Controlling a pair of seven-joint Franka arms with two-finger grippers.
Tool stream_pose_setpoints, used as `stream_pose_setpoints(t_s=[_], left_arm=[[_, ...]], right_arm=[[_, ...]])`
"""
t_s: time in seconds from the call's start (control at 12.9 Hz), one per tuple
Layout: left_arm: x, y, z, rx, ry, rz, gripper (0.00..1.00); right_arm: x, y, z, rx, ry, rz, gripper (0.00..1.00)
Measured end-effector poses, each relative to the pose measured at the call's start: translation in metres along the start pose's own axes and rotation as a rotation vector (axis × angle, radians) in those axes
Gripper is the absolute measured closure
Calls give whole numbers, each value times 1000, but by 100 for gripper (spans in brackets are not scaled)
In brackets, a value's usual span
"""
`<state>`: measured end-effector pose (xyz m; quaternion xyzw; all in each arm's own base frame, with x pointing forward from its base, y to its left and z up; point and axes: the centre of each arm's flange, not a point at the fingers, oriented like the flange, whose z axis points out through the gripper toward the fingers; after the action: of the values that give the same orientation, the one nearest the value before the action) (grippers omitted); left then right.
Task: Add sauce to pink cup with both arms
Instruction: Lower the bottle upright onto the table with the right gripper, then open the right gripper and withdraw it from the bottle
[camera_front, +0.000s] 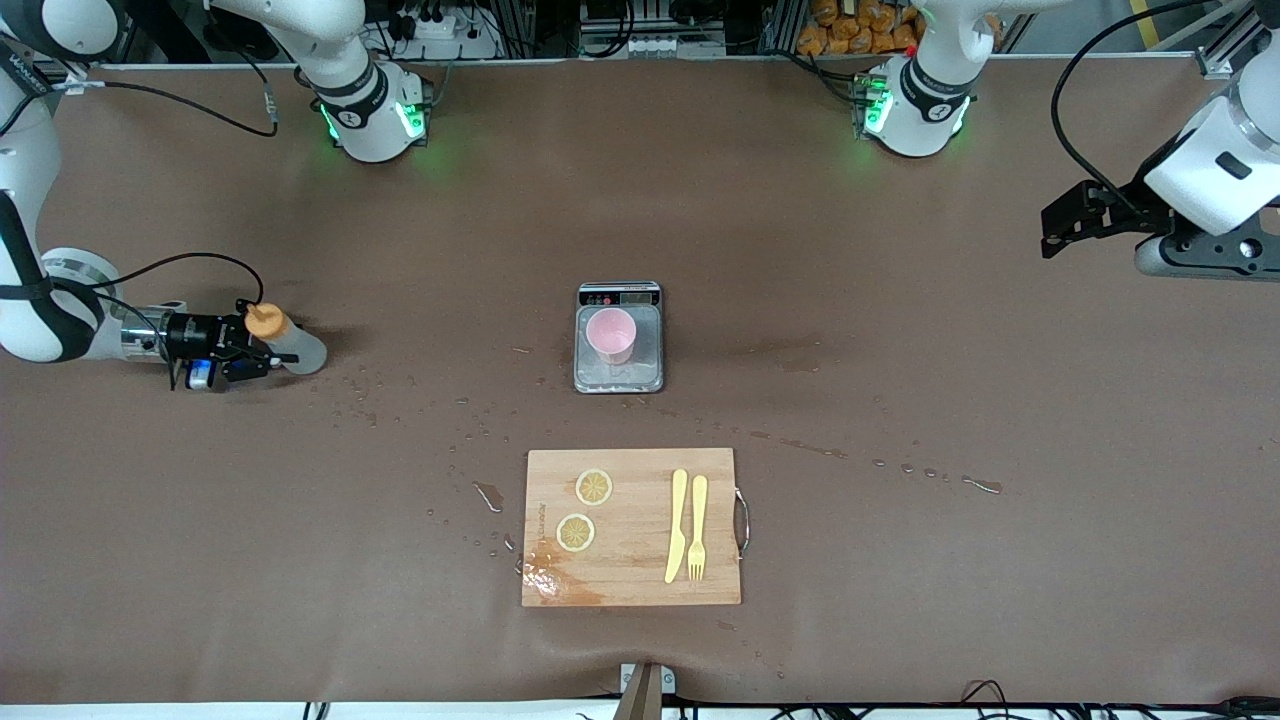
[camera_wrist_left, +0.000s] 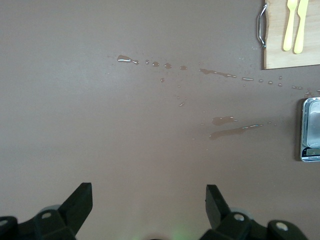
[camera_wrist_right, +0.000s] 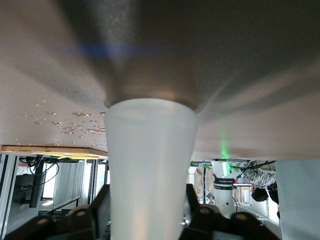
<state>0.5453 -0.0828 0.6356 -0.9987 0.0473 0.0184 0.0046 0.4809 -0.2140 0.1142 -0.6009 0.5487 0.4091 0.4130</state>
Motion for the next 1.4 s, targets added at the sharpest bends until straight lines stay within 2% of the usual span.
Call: stream_pose_setpoints(t_s=[0.16, 0.23, 0.31, 0.39, 0.54, 0.7, 1.01, 1.4], left_arm=[[0, 0, 0, 0, 0, 0, 0], [0, 0, 0, 0, 0, 0, 0], [0, 0, 0, 0, 0, 0, 0], [0, 0, 0, 0, 0, 0, 0], [0, 0, 0, 0, 0, 0, 0], [0, 0, 0, 0, 1, 0, 0], [0, 0, -1, 0, 3, -1, 0], [0, -1, -1, 0, 5, -2, 0]], right_arm=[[-1, -2, -1, 1, 4, -2, 7], [-1, -3, -2, 2, 7, -4, 7], [-3, -7, -6, 5, 15, -14, 1], [-6, -13, -14, -3, 35, -32, 0], [-17, -29, -38, -64, 108, -89, 0], [-35, -46, -61, -115, 150, -143, 0], [-87, -81, -103, -281, 263, -252, 0], [-172, -131, -98, -487, 343, -369, 0]])
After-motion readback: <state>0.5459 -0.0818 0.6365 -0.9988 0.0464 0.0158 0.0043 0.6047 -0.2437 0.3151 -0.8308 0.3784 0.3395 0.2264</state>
